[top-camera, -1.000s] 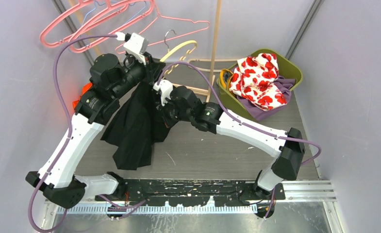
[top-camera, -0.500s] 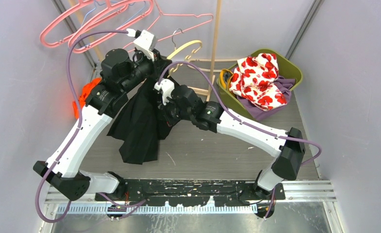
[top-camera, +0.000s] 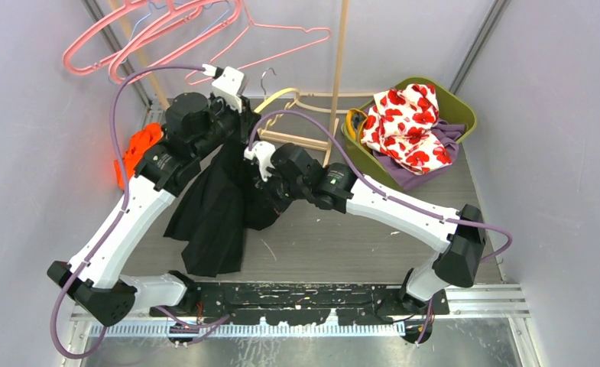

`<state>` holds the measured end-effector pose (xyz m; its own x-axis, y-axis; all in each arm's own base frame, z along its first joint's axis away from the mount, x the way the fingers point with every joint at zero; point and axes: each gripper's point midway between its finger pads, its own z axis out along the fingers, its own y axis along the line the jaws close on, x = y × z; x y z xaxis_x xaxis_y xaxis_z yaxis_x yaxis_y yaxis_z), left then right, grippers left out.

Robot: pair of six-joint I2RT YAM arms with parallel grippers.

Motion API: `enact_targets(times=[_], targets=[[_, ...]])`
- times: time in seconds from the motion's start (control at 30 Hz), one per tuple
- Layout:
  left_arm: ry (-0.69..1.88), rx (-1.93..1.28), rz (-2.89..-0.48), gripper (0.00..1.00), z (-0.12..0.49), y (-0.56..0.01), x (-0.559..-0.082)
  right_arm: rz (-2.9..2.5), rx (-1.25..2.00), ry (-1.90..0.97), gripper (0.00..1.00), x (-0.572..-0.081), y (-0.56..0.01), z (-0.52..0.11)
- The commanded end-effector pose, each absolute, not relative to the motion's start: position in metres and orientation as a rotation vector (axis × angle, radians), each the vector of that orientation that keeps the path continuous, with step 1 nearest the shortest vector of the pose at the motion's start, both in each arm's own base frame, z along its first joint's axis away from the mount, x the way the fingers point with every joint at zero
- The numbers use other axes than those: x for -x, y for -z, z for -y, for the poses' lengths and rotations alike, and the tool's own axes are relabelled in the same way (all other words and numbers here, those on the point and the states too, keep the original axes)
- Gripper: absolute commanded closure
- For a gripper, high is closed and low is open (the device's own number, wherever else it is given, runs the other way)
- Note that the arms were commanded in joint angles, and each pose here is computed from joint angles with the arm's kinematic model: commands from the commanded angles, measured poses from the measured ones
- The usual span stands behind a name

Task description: Remove the skirt from the hanger

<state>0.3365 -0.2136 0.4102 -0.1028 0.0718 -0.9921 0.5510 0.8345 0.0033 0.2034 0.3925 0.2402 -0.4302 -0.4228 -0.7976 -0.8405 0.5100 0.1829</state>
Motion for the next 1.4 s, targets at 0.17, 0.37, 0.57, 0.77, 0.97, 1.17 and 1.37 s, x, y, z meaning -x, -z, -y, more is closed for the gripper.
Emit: enact_targets(times=[0.17, 0.37, 0.57, 0.77, 0.97, 1.17, 1.37], targets=[[0.390, -0.419, -1.644, 0.80, 0.204, -0.402, -0.345, -2.061, 1.093, -0.825, 0.99, -0.177, -0.256, -0.382], [0.447, -0.417, -1.704, 0.82, 0.218, -0.356, -0.352, -2.079, 1.095, -0.840, 0.99, -0.173, -0.252, -0.381], [0.488, -0.434, -1.687, 0.82, 0.229, -0.351, -0.357, -2.081, 1.095, -0.840, 0.99, -0.173, -0.252, -0.381], [0.542, -0.468, -1.737, 0.72, 0.245, -0.328, -0.362, -2.092, 1.106, -0.835, 0.99, -0.171, -0.247, -0.379], [0.591, -0.484, -1.679, 0.62, 0.253, -0.344, -0.362, -2.096, 1.113, -0.840, 0.99, -0.171, -0.244, -0.380], [0.580, -0.526, -1.679, 0.61, 0.258, -0.353, -0.366, -2.087, 1.116, -0.842, 0.99, -0.171, -0.247, -0.380], [0.627, -0.601, -1.734, 0.64, 0.274, -0.332, -0.369, -2.067, 1.126, -0.817, 0.99, -0.171, -0.255, -0.374]])
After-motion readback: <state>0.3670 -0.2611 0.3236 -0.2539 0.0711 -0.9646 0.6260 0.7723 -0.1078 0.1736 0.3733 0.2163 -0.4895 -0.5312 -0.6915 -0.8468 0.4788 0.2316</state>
